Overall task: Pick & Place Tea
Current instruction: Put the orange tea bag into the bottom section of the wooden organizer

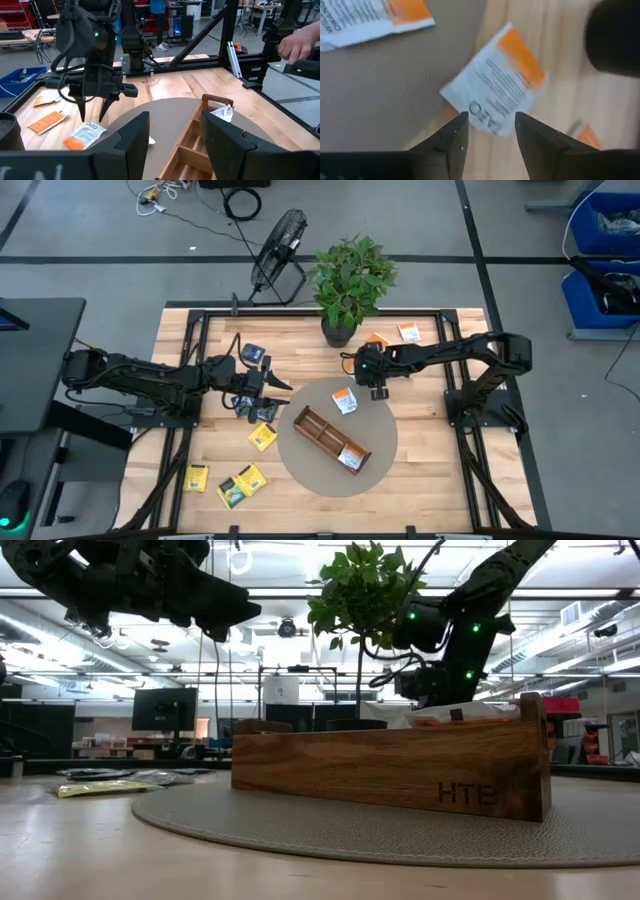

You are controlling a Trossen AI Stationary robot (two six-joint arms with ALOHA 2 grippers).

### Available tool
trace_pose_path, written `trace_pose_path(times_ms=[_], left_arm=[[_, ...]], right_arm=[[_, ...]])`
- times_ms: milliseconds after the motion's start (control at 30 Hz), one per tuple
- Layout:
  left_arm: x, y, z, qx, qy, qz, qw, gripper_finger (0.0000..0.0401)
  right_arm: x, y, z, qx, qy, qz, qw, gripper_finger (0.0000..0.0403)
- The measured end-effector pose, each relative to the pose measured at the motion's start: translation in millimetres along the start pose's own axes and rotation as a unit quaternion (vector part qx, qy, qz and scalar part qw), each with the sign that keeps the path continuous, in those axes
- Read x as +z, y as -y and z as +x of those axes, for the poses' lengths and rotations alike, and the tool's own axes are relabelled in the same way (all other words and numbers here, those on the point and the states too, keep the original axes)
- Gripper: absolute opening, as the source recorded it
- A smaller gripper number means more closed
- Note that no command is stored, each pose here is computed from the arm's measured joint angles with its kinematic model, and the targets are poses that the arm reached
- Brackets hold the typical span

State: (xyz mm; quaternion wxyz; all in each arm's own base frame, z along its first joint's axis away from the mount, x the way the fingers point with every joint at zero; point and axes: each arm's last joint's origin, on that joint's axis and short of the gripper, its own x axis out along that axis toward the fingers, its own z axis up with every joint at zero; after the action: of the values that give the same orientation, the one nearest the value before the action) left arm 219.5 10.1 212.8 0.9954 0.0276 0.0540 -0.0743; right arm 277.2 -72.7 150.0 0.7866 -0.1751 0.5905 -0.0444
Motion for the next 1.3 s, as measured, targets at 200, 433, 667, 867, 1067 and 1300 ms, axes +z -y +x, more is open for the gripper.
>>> trace_pose_path(times_ms=[200,433,667,867,1067,1300], left_arm=[[-1.1,0.1,0.0,0.000,-0.006,-0.001,1.000,0.0183],[-1.0,0.1,0.0,0.000,-0.005,-0.003,1.000,0.0183],[-1.0,0.1,0.0,0.000,-0.005,-0.005,1.000,0.0183],[-1.0,0.1,0.0,0.000,-0.005,-0.005,1.000,0.0183],[-1.0,0.1,0.0,0.000,-0.005,-0.009,1.000,0.0183],[-1.0,0.1,0.0,0.000,-0.005,-0.009,1.000,0.0183]], right_arm=[[-2.7,-1.4,12.5,0.011,-0.022,-0.017,1.000,0.0169],[-4.6,-1.5,26.1,0.026,-0.039,-0.011,0.999,0.0165],[-4.1,-2.0,27.0,0.024,-0.035,0.001,0.999,0.0089],[-3.1,-1.2,28.4,0.029,-0.025,0.028,0.999,0.0008],[-2.5,0.0,22.8,0.036,-0.028,0.088,0.995,0.0003],[6.1,4.9,-3.0,0.085,-0.008,0.150,0.985,0.0001]])
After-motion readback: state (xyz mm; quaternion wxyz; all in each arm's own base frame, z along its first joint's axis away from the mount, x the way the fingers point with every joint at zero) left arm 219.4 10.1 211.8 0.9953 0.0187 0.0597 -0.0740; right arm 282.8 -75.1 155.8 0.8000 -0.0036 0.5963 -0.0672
